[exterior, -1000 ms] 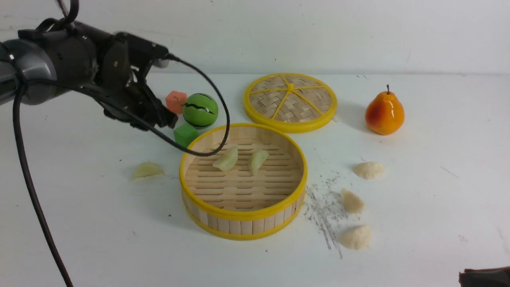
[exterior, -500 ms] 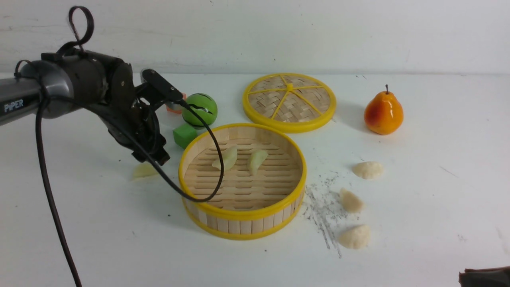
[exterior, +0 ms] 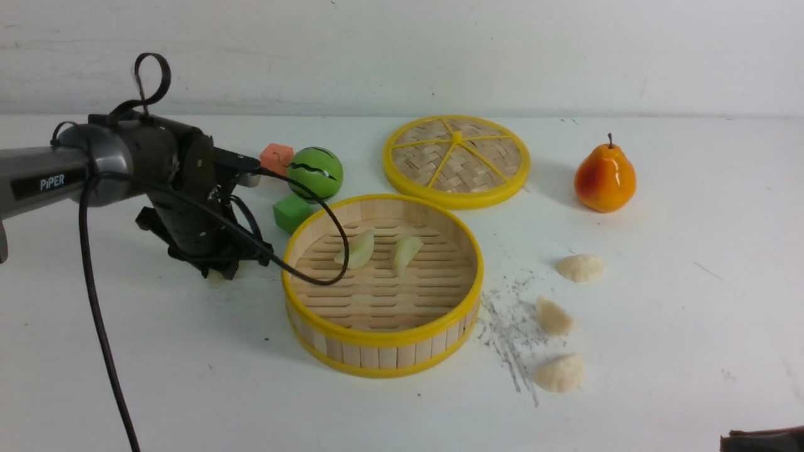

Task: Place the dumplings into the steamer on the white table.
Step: 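Reach for and grasp a dumpling on the table with the left gripper, then place the dumpling into the bamboo steamer basket with the left gripper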

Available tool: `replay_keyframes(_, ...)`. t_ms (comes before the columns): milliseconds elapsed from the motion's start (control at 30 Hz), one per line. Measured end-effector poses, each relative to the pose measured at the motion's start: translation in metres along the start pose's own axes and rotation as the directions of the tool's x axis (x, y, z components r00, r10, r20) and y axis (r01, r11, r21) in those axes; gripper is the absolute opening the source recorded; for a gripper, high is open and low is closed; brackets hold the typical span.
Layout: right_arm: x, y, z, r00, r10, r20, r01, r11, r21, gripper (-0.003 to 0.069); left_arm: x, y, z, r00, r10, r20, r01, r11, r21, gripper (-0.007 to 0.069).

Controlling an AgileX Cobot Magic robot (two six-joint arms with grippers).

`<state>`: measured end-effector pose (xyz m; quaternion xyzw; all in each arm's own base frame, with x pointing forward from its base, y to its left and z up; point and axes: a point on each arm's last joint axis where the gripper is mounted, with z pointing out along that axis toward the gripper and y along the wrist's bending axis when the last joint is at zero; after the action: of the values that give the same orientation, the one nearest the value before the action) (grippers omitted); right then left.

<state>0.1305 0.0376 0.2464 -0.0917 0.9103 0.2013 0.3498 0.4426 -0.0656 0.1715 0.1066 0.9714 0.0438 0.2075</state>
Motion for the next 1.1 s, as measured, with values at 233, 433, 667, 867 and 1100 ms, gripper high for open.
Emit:
replay_keyframes(233, 0.0, 0.0, 0.0, 1.0, 0.004, 0.004, -0.004, 1.0, -0.002, 0.006, -0.005, -0.001, -0.057, 0.985, -0.173, 0.021, 0.171, 0.982, 0.086, 0.0215)
replay_keyframes(433, -0.002, -0.001, 0.0, 1.0, 0.007, 0.019, -0.007, 1.0, 0.006, 0.0063, -0.016, -0.049, -0.116, 0.966, -0.225, 0.13, 0.175, 0.932, 0.317, 0.0215)
replay_keyframes(667, -0.002, -0.001, 0.0, 1.0, 0.007, 0.021, -0.007, 1.0, 0.008, 0.0064, -0.01, -0.151, -0.098, 0.99, -0.077, 0.116, 0.021, 0.906, 0.423, 0.0215)
replay_keyframes(867, -0.001, -0.001, 0.0, 1.0, 0.008, 0.019, -0.008, 1.0, 0.008, 0.0064, -0.027, -0.185, -0.063, 0.989, -0.037, 0.145, -0.028, 0.904, 0.426, 0.0215)
replay_keyframes(1100, 0.005, -0.002, 0.003, 1.0, 0.017, 0.0, -0.017, 1.0, 0.008, 0.0064, -0.044, -0.195, -0.039, 0.986, -0.067, 0.151, -0.004, 0.905, 0.426, 0.0269)
